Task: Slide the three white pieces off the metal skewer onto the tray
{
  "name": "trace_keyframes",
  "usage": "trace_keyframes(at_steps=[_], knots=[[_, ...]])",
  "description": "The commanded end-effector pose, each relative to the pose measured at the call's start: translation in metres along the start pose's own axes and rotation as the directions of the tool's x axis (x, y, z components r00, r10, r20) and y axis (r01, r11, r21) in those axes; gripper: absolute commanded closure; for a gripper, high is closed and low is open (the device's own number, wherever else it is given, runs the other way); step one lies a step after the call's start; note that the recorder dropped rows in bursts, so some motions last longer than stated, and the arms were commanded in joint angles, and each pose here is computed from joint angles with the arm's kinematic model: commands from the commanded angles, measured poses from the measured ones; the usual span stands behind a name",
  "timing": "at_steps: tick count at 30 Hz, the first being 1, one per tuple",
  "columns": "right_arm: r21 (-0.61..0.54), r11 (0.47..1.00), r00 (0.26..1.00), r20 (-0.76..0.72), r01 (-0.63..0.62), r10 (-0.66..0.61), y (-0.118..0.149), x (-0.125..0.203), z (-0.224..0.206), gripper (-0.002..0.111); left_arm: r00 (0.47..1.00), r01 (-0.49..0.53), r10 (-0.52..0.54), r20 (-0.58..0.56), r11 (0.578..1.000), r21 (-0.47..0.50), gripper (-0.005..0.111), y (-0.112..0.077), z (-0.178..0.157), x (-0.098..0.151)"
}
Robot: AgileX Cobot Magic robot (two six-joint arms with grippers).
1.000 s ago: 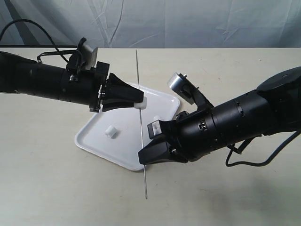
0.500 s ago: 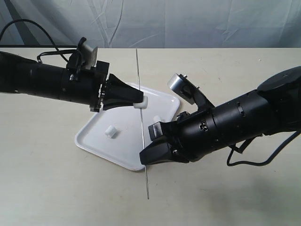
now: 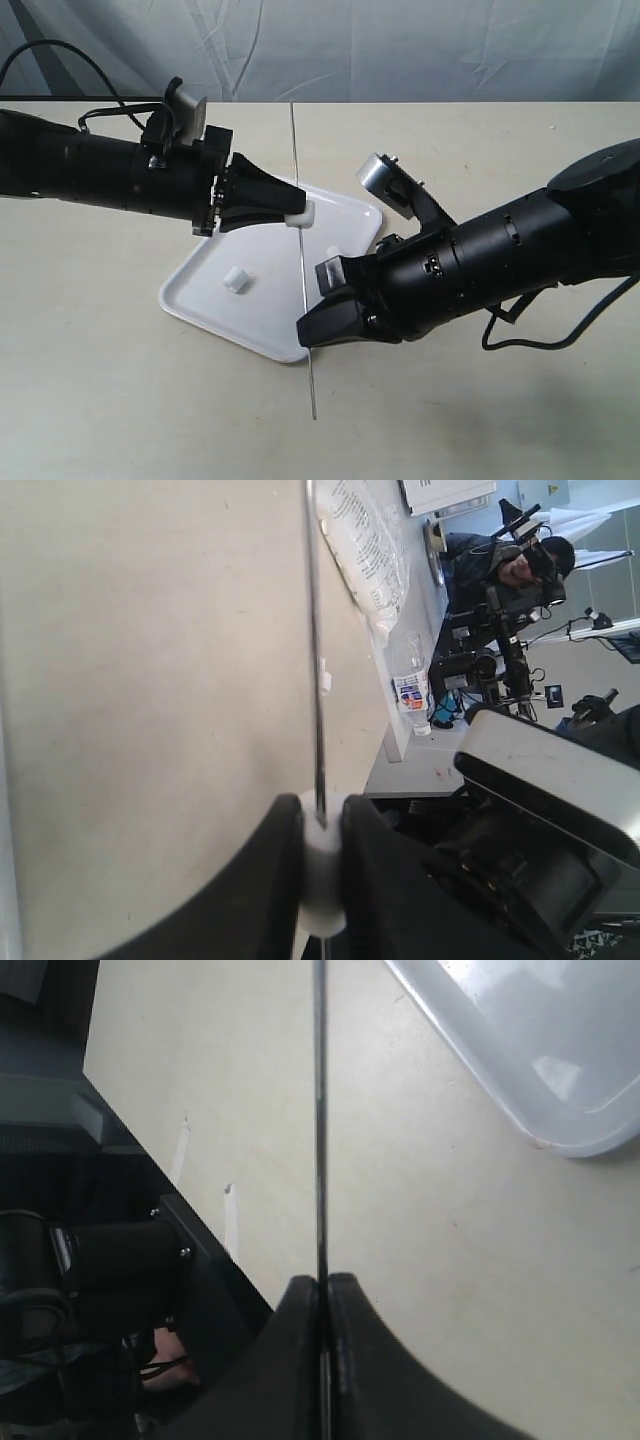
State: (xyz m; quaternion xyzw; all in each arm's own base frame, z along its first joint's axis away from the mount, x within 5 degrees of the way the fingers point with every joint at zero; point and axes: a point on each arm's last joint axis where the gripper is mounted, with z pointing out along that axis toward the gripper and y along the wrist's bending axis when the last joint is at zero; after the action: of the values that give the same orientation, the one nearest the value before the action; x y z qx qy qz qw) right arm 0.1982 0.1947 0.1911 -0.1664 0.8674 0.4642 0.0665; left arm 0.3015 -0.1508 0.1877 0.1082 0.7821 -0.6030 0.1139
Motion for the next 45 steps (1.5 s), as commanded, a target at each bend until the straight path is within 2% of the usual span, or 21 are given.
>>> trace_keyframes(at_steps=[1, 17, 29, 32, 42, 45], knots=[[-0.003, 1.000, 1.000, 0.000, 0.025, -0.025, 0.001, -0.001, -0.001, 0.109, 1.000, -0.005, 0.005, 0.003, 1.000, 0.019, 0.092, -0.005, 0.003, 0.000], [0.020, 0.999, 1.000, 0.013, 0.028, -0.028, -0.001, -0.002, -0.001, 0.109, 1.000, -0.001, 0.001, 0.002, 1.000, 0.031, 0.092, -0.008, 0.008, 0.001], [-0.005, 0.998, 0.990, -0.126, 0.062, -0.062, 0.000, 0.019, 0.004, 0.109, 0.990, -0.004, -0.005, 0.138, 0.998, 0.064, 0.092, -0.007, -0.003, -0.013], [-0.008, 0.997, 0.983, -0.167, 0.075, -0.075, 0.006, 0.026, 0.010, 0.109, 0.990, -0.020, 0.012, 0.139, 0.998, 0.061, 0.092, -0.007, -0.003, -0.013], [0.025, 0.996, 0.988, -0.133, 0.082, -0.078, 0.006, 0.023, 0.013, 0.109, 0.991, -0.011, 0.006, 0.137, 0.999, 0.033, 0.092, -0.001, -0.015, -0.015], [0.036, 0.996, 0.989, -0.122, 0.085, -0.080, 0.005, 0.022, 0.013, 0.109, 0.996, 0.006, -0.007, 0.092, 1.000, 0.012, 0.086, 0.001, -0.016, -0.011]])
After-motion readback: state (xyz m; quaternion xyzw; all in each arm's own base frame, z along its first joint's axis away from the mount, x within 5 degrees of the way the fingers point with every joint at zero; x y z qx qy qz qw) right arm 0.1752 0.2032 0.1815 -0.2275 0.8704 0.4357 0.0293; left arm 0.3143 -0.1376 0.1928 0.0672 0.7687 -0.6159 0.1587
